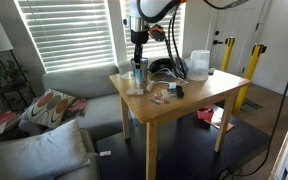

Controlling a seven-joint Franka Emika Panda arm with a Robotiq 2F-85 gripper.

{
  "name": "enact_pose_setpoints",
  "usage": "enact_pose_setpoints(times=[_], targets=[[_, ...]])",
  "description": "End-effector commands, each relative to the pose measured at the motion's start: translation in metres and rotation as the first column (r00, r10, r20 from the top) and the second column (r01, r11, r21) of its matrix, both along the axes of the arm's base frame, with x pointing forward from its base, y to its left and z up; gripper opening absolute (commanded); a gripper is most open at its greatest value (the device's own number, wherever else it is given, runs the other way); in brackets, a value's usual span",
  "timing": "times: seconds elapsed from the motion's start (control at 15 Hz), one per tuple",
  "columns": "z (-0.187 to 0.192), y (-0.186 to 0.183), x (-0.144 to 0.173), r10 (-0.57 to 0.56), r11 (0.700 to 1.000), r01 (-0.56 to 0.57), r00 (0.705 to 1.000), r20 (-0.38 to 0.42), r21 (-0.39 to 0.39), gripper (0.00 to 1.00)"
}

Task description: Remove the silver cup from the top of the bucket

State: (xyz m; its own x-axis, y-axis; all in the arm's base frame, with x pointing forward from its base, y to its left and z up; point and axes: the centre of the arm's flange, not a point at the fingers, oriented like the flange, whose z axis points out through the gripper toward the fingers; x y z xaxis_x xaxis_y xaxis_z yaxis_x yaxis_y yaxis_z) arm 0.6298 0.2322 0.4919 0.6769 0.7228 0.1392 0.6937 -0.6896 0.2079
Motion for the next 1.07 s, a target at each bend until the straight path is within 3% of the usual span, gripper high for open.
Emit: enact_pose_setpoints(times=[0.0,0.13,0.33,0.47,0.6,0.73,1.0], targets=[[0.027,0.012,-0.012,0.005,1.000,-0.005,1.000,-0.009,0.003,0.66],[0.049,0.014,-0.035,-0.044,0.999,0.043,0.998,-0.044,-0.007,0.81],[0.091,-0.001,-0.072,-0.210,0.978,0.210,0.976,0.066,0.013,0.99],[0.122,-0.016,-0.096,-0.314,0.950,0.311,0.944,0.099,0.037,1.00],[0.150,-0.031,-0.127,-0.409,0.912,0.406,0.911,0.047,0.057,1.00],[0.167,-0.043,-0.157,-0.488,0.872,0.486,0.871,0.048,0.061,1.00],[0.185,-0.073,-0.208,-0.540,0.841,0.539,0.841,0.021,0.051,1.00]])
